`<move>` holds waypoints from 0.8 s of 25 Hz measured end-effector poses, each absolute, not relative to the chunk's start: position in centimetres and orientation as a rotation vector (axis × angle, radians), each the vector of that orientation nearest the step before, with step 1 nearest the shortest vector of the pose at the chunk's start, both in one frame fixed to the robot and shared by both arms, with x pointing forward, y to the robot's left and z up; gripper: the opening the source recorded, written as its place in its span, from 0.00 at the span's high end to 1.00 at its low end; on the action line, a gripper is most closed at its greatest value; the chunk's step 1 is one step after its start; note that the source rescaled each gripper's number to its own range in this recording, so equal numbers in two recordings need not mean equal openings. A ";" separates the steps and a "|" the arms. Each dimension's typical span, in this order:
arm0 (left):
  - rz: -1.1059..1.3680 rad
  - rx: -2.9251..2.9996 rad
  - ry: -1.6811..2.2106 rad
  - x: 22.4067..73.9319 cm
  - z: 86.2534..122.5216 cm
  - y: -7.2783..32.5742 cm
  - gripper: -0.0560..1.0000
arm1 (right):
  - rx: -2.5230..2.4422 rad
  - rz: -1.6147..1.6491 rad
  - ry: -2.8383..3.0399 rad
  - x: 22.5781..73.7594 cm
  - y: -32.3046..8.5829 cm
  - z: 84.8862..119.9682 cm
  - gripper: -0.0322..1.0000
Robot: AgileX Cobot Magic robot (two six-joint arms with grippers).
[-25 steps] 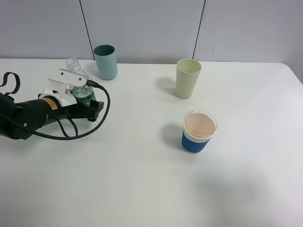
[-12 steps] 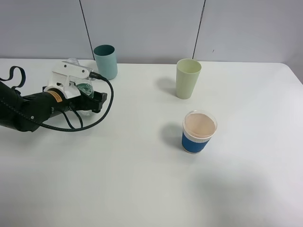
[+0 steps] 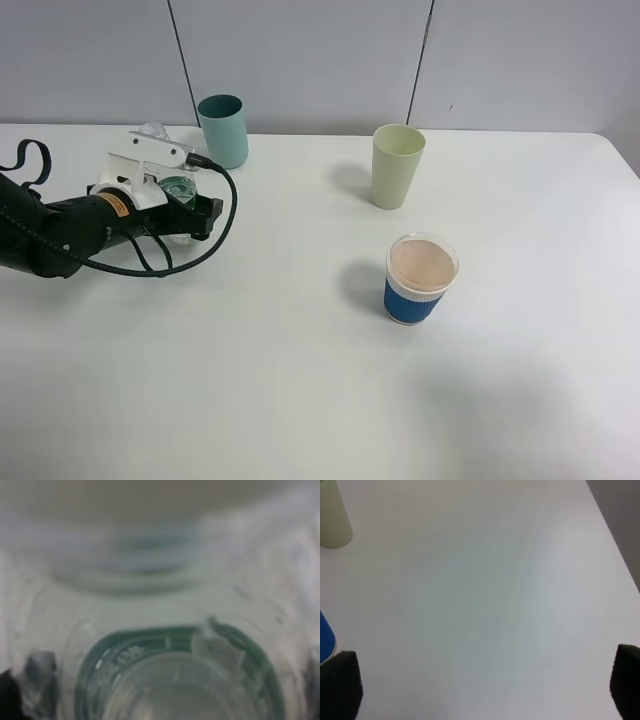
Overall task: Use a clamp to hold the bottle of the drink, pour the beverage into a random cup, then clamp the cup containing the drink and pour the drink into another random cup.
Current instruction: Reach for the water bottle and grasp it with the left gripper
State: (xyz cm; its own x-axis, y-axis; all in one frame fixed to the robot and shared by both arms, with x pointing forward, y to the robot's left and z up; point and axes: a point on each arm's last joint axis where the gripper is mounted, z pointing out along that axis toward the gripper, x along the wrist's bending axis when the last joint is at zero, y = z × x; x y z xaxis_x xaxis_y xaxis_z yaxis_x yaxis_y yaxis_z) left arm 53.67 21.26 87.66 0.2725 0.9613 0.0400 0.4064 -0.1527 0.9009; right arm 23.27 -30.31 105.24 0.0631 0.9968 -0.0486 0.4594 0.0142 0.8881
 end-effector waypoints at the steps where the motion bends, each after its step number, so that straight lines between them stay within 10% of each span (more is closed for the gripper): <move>1: 0.841 1.713 1.265 53.6 87.6 21.3 0.00 | 1.557 0.866 1.505 23.3 -30.3 105.2 0.00; 10: 0.844 1.715 1.295 53.3 87.3 22.0 0.02 | 1.557 0.866 1.505 23.3 -30.3 105.2 0.00; 16: 0.850 1.707 1.288 53.3 87.4 22.0 0.93 | 1.557 0.866 1.505 23.3 -30.3 105.2 0.00; 20: 0.851 1.705 1.287 53.3 87.4 22.0 0.95 | 1.557 0.866 1.505 23.3 -30.3 105.2 0.00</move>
State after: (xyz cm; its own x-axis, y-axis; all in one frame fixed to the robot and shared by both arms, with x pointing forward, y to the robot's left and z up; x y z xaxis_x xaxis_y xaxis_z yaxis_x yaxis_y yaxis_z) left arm 53.31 22.02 87.40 0.2500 0.9674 0.0400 0.4151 -0.1444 0.8983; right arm 23.27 -30.31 105.24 0.0631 0.9968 -0.0486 0.4594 0.0142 0.8881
